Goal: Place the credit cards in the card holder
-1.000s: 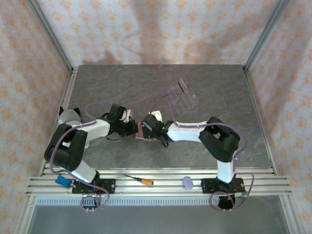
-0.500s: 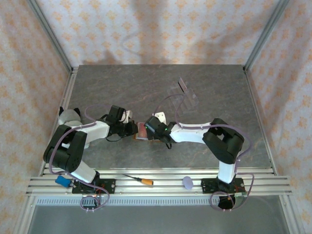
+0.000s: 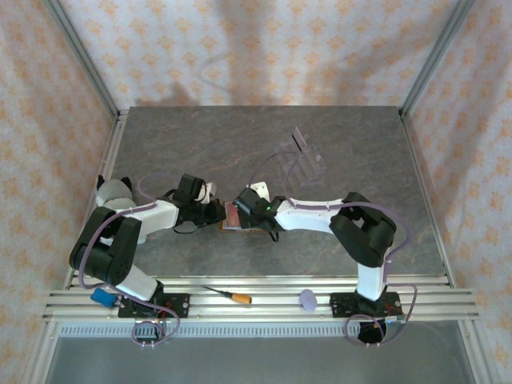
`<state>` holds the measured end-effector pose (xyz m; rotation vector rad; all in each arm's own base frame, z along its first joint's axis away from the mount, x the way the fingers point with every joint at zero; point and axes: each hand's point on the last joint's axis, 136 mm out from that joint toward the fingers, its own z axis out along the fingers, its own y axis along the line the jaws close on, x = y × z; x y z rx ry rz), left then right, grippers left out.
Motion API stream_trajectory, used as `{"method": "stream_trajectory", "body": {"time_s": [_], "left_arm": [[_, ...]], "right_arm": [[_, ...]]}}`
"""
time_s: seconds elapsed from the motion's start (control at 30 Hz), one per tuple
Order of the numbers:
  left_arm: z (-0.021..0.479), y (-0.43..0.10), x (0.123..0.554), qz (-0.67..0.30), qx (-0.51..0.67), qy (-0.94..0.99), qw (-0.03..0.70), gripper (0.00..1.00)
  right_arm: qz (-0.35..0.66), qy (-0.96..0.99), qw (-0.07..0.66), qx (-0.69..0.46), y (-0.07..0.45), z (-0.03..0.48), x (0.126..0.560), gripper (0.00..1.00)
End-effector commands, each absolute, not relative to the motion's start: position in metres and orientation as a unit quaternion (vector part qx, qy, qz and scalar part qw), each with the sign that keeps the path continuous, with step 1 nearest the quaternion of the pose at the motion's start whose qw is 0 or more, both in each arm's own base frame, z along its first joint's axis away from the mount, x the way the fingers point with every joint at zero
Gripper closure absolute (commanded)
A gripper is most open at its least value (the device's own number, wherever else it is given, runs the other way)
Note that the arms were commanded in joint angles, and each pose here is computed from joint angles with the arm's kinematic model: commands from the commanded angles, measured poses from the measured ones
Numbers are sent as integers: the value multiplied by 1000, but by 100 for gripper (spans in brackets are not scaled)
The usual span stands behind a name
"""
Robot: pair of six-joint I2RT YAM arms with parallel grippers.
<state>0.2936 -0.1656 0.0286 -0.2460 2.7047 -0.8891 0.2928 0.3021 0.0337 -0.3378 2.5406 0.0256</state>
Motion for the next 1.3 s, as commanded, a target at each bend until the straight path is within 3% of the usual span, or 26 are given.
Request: {"method": "stream_trajectory", "body": {"time_s": [0.0,0.57,0.93,1.2,1.27], "left_arm": [[8,-152,267,-275,-105,951,97,91],[9,-152,264,-275,-106,951,95,91],[14,-155,262,-294,-118,943,99,91],[30,-154,266,-294,-114,942,117,82],[34,-153,266,-292,-112,942,122,78]], "right_arm": [[-32,951,283,-122,286,22,293,1],[-71,949,296,-88,259,29,294,1],[15,951,296,-90,285,66,293,1],[66,962,250,-92,281,70,288,1],[83,965,232,-91,281,63,286,9]]}}
